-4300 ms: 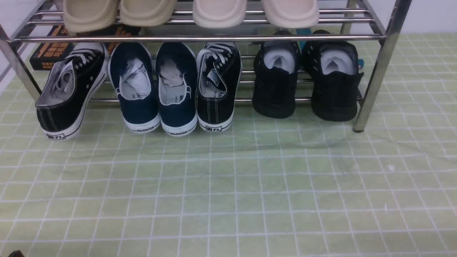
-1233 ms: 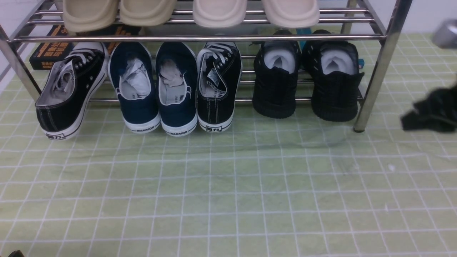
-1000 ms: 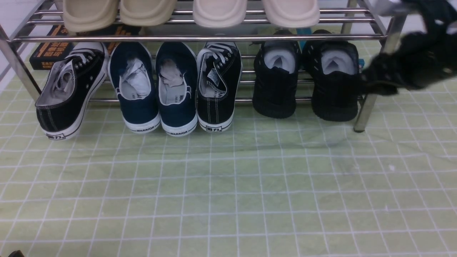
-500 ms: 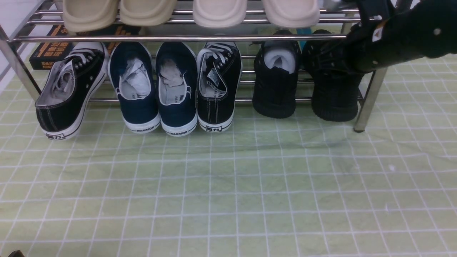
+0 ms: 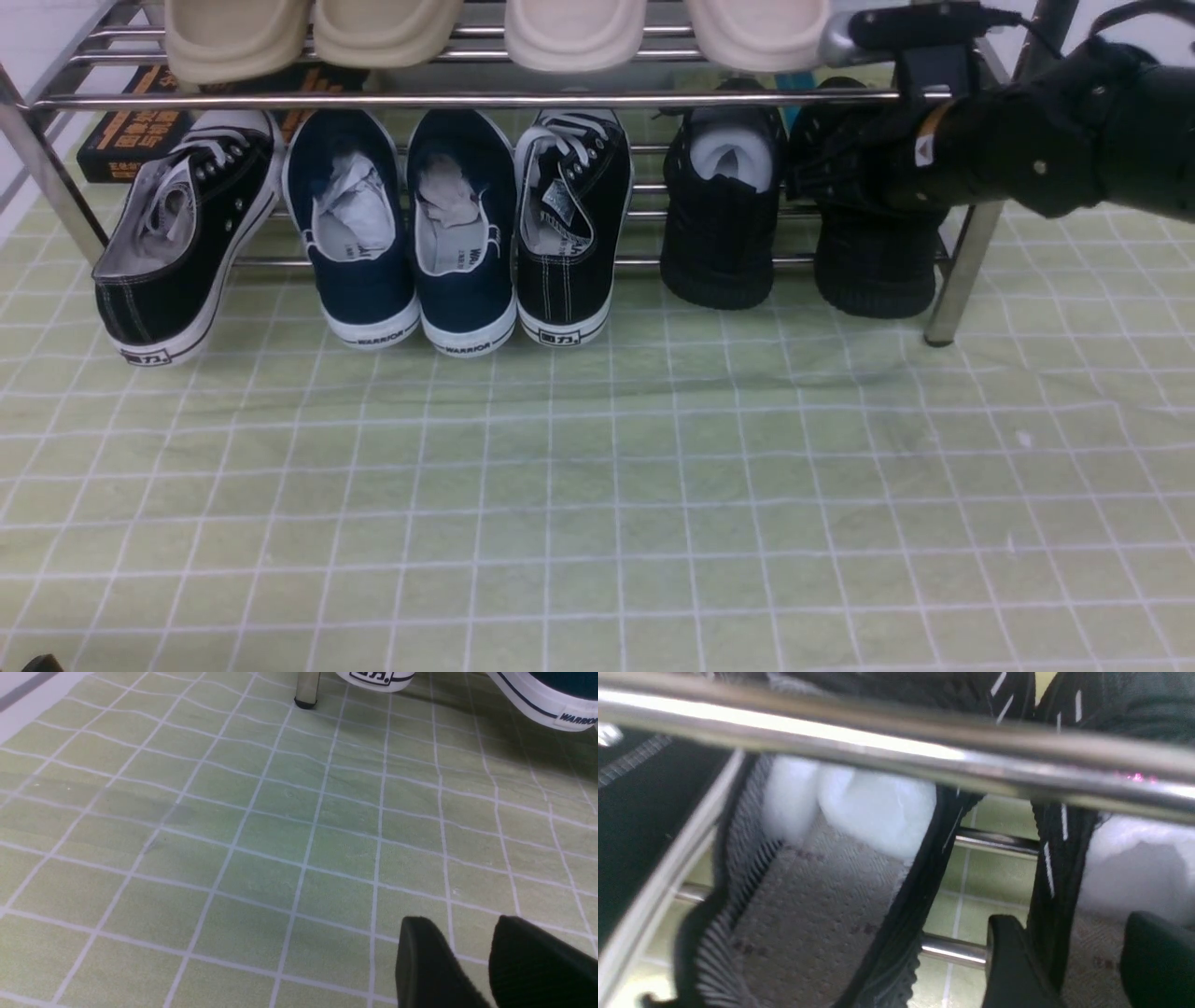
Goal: Take the shoes off the shelf with your hand from the green coffee tablecloth.
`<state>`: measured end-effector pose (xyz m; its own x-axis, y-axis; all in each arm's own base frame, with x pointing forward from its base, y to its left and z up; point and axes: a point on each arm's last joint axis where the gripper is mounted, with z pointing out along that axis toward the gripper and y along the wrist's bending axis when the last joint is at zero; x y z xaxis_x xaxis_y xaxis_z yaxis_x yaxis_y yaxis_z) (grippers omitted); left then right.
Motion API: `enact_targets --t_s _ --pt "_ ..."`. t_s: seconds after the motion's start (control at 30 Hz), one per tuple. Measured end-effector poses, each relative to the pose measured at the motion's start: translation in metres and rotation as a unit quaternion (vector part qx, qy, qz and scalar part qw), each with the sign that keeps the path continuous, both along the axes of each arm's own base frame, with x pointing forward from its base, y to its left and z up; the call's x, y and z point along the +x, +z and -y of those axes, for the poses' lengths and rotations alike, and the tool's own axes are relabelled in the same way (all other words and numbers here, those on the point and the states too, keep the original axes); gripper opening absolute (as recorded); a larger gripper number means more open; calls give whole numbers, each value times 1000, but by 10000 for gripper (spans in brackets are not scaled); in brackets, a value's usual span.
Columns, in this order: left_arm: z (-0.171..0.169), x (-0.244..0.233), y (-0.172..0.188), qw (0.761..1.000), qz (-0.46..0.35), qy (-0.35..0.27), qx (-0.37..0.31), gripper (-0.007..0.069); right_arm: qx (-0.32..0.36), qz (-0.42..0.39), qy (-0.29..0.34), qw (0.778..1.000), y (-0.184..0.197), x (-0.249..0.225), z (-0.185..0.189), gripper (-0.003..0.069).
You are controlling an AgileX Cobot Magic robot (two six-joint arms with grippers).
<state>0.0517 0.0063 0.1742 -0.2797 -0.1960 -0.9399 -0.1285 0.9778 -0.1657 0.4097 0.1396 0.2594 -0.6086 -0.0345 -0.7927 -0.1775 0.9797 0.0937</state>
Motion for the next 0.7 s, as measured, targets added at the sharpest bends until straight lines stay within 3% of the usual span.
enact_targets --t_s 0.03,0.13,0.23,0.27,0.53,0.7 --pt "0 0 0 1000 0 0 0 242 -1 0 0 1000 0 0 0 333" --pt "0 0 0 1000 0 0 0 242 -9 -10 1 1000 -7 1 0 229" --pt "0 0 0 1000 0 0 0 242 -16 -23 -4 1000 -4 1 0 50" --pt "0 0 0 1000 0 0 0 242 -18 -27 -6 999 -3 1 -1 22" --pt "0 0 0 1000 0 0 0 242 -46 -76 -27 996 24 -9 6 7" --pt "0 0 0 1000 0 0 0 242 -41 -89 -19 995 69 -40 15 7"
